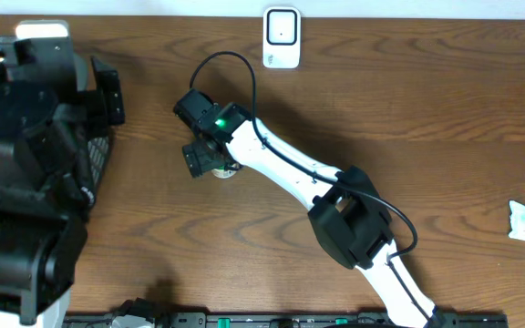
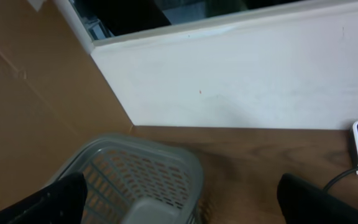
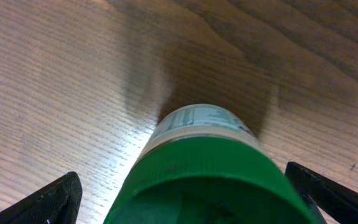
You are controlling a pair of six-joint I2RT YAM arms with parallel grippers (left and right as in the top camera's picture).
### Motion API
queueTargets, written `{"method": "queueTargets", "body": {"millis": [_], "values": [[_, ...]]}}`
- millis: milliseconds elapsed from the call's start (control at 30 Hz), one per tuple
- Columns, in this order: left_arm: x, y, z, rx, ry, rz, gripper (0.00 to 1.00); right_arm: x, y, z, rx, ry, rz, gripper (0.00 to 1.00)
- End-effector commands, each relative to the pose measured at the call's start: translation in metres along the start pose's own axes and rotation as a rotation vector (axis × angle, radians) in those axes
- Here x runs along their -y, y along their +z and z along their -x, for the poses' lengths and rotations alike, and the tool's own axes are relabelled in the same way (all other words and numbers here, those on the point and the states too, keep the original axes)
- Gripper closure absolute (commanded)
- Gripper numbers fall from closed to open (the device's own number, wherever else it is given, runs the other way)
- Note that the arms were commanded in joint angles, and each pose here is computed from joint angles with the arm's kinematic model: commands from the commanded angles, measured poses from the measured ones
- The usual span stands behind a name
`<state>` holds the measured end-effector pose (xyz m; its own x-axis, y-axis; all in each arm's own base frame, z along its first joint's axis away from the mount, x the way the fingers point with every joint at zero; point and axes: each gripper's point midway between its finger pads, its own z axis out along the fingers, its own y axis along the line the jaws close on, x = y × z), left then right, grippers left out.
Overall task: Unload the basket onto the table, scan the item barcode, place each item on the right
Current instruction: 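Lift the jar with the right gripper and carry it toward the scanner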
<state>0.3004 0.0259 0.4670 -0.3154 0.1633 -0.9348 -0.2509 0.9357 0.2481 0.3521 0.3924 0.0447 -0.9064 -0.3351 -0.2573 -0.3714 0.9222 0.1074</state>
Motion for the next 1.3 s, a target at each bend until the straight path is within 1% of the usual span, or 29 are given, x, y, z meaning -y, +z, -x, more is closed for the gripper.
{"method": "queueTargets", "body": {"millis": [0, 200, 533, 633, 700, 800, 867, 1067, 1200, 1267], "values": [[0.002, 0.008, -0.004, -0.021, 0.015, 0.011, 0.02, 0.001, 0.0, -0.001, 0.001, 0.015, -0.014, 0.01], [0.007, 0.017, -0.008, -0.045, 0.028, 0.009, 0.02, 0.003, 0.004, -0.002, -0.007, 0.017, -0.019, 0.01], [0.008, 0.018, -0.008, -0.047, 0.029, 0.008, 0.02, 0.004, 0.021, 0.003, 0.003, 0.023, -0.015, 0.01], [0.008, 0.018, -0.008, -0.047, 0.029, 0.008, 0.02, 0.01, 0.029, 0.001, -0.012, 0.031, -0.025, 0.03], [0.008, 0.018, -0.008, -0.047, 0.029, 0.008, 0.02, 0.012, 0.032, -0.003, -0.026, 0.031, -0.033, 0.07], [0.008, 0.018, -0.008, -0.047, 0.029, 0.008, 0.02, 0.013, 0.032, -0.004, -0.033, 0.031, -0.036, 0.15], [0.008, 0.018, -0.008, -0.047, 0.029, 0.008, 0.02, 0.013, 0.032, -0.005, -0.038, 0.031, -0.038, 0.18], [0.008, 0.019, -0.009, -0.05, 0.031, 0.008, 0.02, 0.023, 0.031, -0.015, -0.086, 0.039, -0.062, 0.41], [0.009, 0.02, -0.009, -0.054, 0.033, 0.007, 0.02, 0.033, 0.027, -0.02, -0.121, 0.051, -0.083, 0.44], [0.01, 0.022, -0.01, -0.056, 0.034, 0.007, 0.02, 0.038, 0.022, -0.022, -0.139, 0.058, -0.093, 0.47]]}}
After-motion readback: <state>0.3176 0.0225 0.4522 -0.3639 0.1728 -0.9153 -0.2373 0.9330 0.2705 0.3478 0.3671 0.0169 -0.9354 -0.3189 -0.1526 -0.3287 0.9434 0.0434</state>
